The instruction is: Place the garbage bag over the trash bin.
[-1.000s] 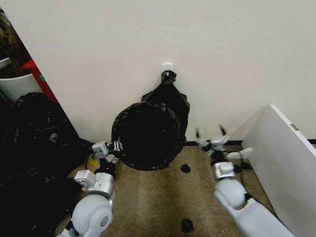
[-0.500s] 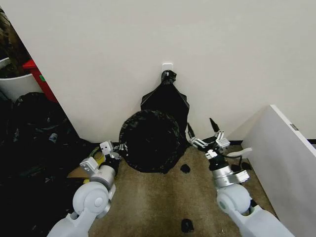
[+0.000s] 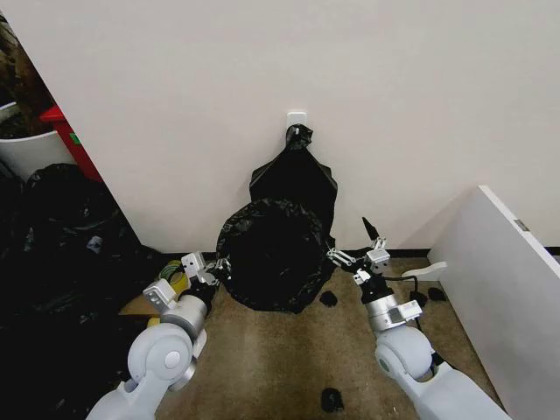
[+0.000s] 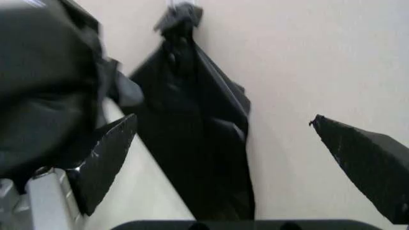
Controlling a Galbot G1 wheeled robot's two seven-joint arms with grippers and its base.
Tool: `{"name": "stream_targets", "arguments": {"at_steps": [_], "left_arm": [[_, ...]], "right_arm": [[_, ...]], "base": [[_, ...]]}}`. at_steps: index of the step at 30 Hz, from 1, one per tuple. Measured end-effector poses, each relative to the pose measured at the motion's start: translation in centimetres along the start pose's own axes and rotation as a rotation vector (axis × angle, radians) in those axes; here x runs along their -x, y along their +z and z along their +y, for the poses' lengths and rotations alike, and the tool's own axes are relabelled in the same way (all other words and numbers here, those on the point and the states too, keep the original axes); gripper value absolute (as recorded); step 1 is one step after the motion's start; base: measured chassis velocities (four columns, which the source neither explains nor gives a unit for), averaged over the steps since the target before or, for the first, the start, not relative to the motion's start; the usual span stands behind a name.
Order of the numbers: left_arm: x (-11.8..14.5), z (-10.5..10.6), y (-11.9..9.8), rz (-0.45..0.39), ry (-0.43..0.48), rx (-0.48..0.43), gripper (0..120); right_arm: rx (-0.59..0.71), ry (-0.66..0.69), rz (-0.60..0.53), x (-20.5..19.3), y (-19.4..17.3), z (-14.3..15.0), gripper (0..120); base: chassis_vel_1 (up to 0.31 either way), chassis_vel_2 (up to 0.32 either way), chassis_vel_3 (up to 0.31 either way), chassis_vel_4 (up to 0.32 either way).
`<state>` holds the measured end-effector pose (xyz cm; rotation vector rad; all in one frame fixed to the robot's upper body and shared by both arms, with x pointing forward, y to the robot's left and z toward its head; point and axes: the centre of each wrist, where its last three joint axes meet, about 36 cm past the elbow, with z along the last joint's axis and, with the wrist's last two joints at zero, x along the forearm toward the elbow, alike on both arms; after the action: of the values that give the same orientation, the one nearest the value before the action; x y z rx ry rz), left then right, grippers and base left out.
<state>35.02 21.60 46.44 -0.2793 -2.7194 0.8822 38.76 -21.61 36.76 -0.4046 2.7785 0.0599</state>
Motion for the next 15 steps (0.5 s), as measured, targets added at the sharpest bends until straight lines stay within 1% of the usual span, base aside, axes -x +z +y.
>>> {"name": "stream_targets", "arguments": {"at_steps": [6,9,12,13,15], "left_arm": [[-0.6,-0.5,-0.3,-0.006,0.012,-0.001,0],[-0.8,-0.8,-0.5,-0.009,0.02,-0.006,0],[-1.1,-1.2,-0.8,-0.005,0.03,-0.014,0],[-1.3,-1.4,-1.0,-0.001,0.036,-0.019,0],[-1.7,-2.0,-1.5,0.009,0.051,-0.034,0]], "right_arm": [[0.034,0.014,0.014,0.1,0.0,0.2,100],[0.026,0.016,0.02,0.2,0.3,0.0,100],[-0.001,0.019,0.029,0.1,1.3,-0.6,100],[-0.026,0.018,0.024,0.1,1.9,-1.0,100],[-0.117,0.007,-0.014,0.0,3.8,-2.7,100]], "base": [[0.0,0.0,0.0,0.0],[0.0,0.0,0.0,0.0],[0.0,0.0,0.0,0.0],[0.0,0.0,0.0,0.0],[0.0,0.0,0.0,0.0]]}}
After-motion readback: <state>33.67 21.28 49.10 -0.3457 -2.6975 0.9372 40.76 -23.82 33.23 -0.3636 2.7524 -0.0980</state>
